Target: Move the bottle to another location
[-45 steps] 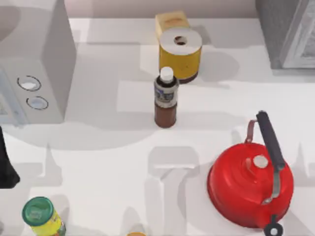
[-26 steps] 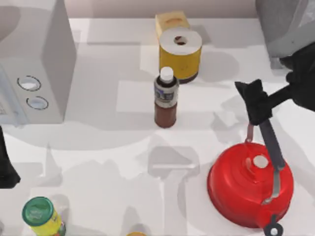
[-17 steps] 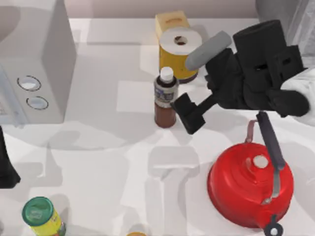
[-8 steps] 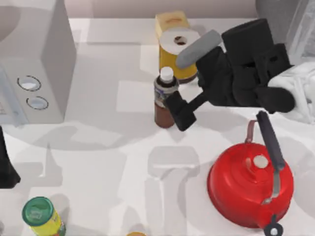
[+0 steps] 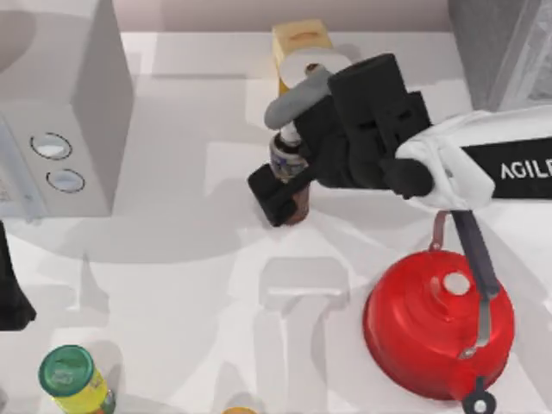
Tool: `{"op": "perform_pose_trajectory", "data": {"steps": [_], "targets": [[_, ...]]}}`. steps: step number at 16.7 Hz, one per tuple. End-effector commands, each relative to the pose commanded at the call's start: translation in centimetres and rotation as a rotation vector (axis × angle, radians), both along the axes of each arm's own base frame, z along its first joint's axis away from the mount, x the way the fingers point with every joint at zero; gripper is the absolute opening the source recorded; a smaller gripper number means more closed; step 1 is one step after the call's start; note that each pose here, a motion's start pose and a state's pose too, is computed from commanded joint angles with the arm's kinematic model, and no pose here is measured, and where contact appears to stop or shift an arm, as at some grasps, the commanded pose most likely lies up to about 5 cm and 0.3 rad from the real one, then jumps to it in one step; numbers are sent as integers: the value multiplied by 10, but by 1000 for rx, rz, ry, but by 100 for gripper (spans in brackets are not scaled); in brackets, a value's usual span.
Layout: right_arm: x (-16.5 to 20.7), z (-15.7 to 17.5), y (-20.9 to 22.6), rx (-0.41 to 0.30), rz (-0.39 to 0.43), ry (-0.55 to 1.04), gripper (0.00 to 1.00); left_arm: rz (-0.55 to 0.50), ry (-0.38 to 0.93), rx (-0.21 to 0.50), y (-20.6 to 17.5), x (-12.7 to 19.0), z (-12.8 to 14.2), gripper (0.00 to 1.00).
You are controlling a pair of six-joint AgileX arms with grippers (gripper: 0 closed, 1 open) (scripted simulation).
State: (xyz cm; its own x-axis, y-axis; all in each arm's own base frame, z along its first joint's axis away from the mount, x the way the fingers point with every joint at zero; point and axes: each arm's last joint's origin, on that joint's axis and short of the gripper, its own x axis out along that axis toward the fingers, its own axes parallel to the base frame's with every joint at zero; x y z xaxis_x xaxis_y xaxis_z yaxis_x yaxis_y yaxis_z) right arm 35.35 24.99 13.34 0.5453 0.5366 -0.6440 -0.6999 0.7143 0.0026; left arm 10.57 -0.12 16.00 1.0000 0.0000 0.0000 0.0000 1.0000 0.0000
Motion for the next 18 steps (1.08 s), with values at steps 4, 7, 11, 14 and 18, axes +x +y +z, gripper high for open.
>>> {"op": "perform_pose_trajectory", "data": {"steps": [4,7,11,14,18], "targets": [[3,-5,3,0,0,0,100,0,0,0,0,0,0,100],[3,-5,3,0,0,0,85,0,0,0,0,0,0,100],[3,-5,3,0,0,0,55,0,0,0,0,0,0,100],[3,-5,3,0,0,0,32,0,0,0,0,0,0,100],[3,-5,3,0,0,0,2,0,0,0,0,0,0,100]]}}
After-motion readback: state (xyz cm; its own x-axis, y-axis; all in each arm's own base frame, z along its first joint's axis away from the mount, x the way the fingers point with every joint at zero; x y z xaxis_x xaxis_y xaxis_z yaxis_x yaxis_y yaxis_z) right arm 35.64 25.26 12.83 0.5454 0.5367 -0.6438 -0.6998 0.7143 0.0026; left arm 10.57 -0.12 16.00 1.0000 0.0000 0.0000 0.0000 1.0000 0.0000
